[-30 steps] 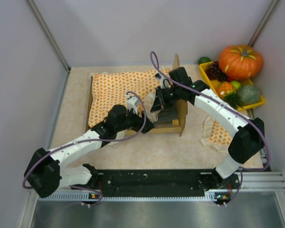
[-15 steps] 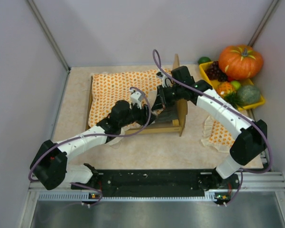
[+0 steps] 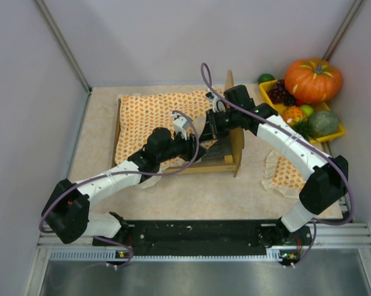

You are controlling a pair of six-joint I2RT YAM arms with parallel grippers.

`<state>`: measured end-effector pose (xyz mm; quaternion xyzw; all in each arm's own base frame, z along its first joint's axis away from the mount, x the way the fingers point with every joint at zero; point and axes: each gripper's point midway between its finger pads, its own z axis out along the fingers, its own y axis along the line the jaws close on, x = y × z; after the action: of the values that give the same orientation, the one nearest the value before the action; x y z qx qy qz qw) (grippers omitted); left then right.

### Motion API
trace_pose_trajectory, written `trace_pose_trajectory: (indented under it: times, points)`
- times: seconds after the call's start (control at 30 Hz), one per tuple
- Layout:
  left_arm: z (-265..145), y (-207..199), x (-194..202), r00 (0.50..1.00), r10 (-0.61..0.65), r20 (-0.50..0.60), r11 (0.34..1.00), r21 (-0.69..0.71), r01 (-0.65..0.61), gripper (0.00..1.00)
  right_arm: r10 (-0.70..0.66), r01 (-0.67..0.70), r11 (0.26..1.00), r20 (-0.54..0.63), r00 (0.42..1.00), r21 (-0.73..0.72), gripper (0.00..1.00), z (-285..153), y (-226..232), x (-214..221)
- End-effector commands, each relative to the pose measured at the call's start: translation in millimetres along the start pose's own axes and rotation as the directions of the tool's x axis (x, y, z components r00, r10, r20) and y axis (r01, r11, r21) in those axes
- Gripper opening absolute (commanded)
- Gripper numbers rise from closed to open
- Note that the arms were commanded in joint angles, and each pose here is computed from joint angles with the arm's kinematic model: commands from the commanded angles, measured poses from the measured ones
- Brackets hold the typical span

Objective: Set up the pet bed

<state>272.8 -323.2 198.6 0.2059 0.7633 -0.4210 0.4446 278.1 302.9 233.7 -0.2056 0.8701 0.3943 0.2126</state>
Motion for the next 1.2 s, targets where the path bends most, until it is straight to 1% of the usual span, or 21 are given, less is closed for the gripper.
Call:
trace_pose_trajectory:
  times: [0.0,0.07,0.1,0.17,0.23,0.3,0.33,0.4,0.47,0.5,0.57,0.7,0.83,1.03,1.17]
  points:
    - [-19,4,-7,0.999,0.018,0.036,0.998,-0.062,-0.016,0.57,-0.047,0.048,0.999,0.08,0.996,-0.017,0.0,-17,10,-22]
    - [-36,8,-10,0.998,0.028,0.063,0.994,-0.11,-0.021,0.62,-0.045,0.046,0.999,0.082,0.996,-0.013,0.0,-18,8,-22]
    - [-47,6,-12,0.997,0.03,0.071,0.992,-0.123,-0.021,0.63,-0.045,0.047,0.999,0.082,0.996,-0.013,0.0,-18,8,-23]
    - [-57,5,-10,0.996,0.027,0.082,0.992,-0.127,-0.017,0.65,-0.044,0.045,0.999,0.078,0.996,-0.011,0.0,-16,7,-22]
    - [-66,-7,-19,0.992,0.011,0.129,0.996,-0.086,0.0,0.65,-0.044,0.045,0.999,0.078,0.996,-0.011,0.0,-16,6,-21]
    - [-67,-21,-23,0.989,-0.02,0.145,1.0,-0.013,0.022,0.65,-0.041,0.042,0.999,0.079,0.996,-0.008,0.0,-17,5,-22]
    - [-66,-30,-32,0.985,-0.022,0.172,1.0,0.025,0.018,0.65,-0.042,0.043,0.999,0.079,0.996,-0.01,0.0,-17,5,-22]
    - [-59,-40,-35,0.985,-0.038,0.167,0.996,0.085,0.024,0.65,-0.043,0.044,0.999,0.08,0.996,-0.012,0.0,-17,6,-22]
    - [-52,-44,-41,0.983,-0.038,0.178,0.993,0.113,0.018,0.65,-0.045,0.046,0.999,0.084,0.995,-0.011,0.0,-18,7,-23]
    - [-45,-45,-40,0.987,-0.037,0.159,0.992,0.129,0.017,0.65,-0.045,0.047,0.999,0.087,0.995,-0.012,0.0,-19,7,-24]
    - [-38,-47,-42,0.987,-0.032,0.159,0.989,0.145,0.008,0.65,-0.044,0.045,0.999,0.089,0.995,-0.01,0.0,-19,7,-25]
    - [-21,-39,-39,0.989,-0.029,0.147,0.99,0.138,0.009,0.64,-0.043,0.045,0.999,0.092,0.995,-0.013,0.0,-21,9,-25]
    - [-15,-31,-40,0.987,-0.015,0.161,0.994,0.106,-0.002,0.64,-0.042,0.044,0.999,0.097,0.994,-0.016,0.0,-23,11,-25]
    - [-5,-26,-43,0.986,0.007,0.168,0.995,0.098,-0.024,0.63,-0.042,0.044,0.999,0.1,0.994,-0.014,0.0,-26,12,-23]
    - [0,-25,-42,0.987,0.0,0.163,0.995,0.099,-0.016,0.61,-0.045,0.046,0.999,0.099,0.994,-0.013,0.0,-26,11,-22]
